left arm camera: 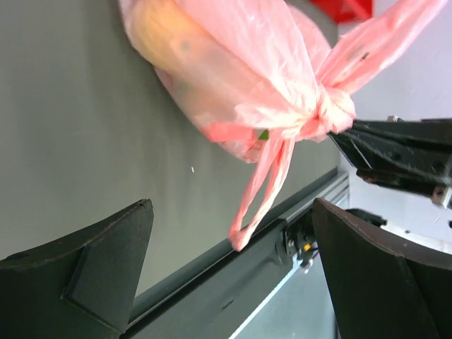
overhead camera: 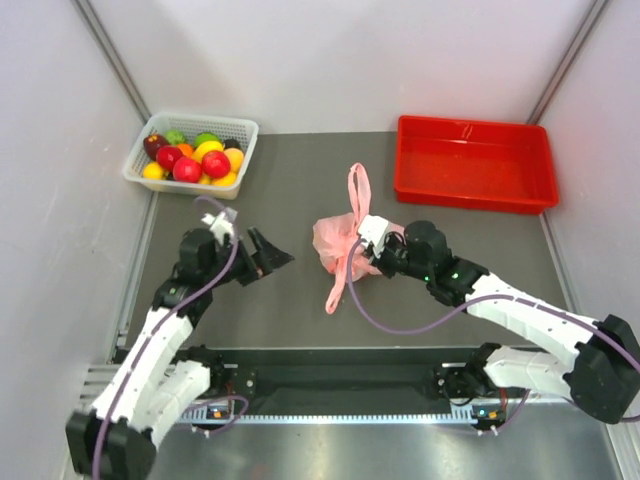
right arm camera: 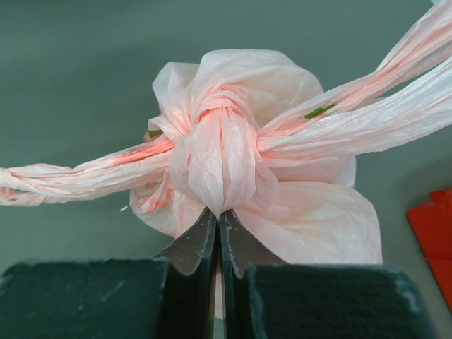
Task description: Untie the knot of the plastic bag and take out the fruit
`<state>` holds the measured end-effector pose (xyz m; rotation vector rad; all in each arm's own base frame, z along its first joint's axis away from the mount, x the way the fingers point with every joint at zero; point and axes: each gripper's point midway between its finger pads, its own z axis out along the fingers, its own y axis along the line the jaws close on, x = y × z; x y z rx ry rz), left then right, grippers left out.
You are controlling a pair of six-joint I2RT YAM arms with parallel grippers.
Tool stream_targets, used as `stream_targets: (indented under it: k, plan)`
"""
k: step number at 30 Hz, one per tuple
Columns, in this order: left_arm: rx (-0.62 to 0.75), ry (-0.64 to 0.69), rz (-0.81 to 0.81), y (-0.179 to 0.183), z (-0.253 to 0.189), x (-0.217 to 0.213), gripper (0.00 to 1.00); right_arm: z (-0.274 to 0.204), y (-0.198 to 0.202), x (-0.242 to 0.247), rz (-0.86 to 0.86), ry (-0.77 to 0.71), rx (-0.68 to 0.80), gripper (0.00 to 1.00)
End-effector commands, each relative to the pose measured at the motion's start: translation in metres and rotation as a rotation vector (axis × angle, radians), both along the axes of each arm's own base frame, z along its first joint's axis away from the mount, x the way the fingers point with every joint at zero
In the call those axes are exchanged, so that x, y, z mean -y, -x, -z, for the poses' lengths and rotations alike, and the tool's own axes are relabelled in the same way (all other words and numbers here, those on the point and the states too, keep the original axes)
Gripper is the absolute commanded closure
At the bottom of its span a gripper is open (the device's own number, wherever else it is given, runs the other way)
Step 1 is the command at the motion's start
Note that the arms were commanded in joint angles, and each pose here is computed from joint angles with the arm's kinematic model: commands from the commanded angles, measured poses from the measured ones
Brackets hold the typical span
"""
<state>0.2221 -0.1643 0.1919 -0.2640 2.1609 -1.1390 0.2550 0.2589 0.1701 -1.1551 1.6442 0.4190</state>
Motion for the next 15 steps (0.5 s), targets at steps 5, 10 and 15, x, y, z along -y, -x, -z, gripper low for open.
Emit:
stream_targets:
  k: [5,10,15]
  plan:
    - [0.051,0.012,0.020,-0.042,-0.020,0.052,0.01,-0.005,0.020,-0.012,-0.029,-0.061,0.040,1.00]
    - [-0.013,0.049,-0.025,-0.060,-0.007,0.065,0.01,0.002,0.026,-0.014,-0.021,-0.053,0.052,1.00]
    - [-0.063,0.060,-0.016,-0.071,0.009,0.085,0.01,0.001,0.028,-0.015,-0.018,-0.078,0.064,1.00]
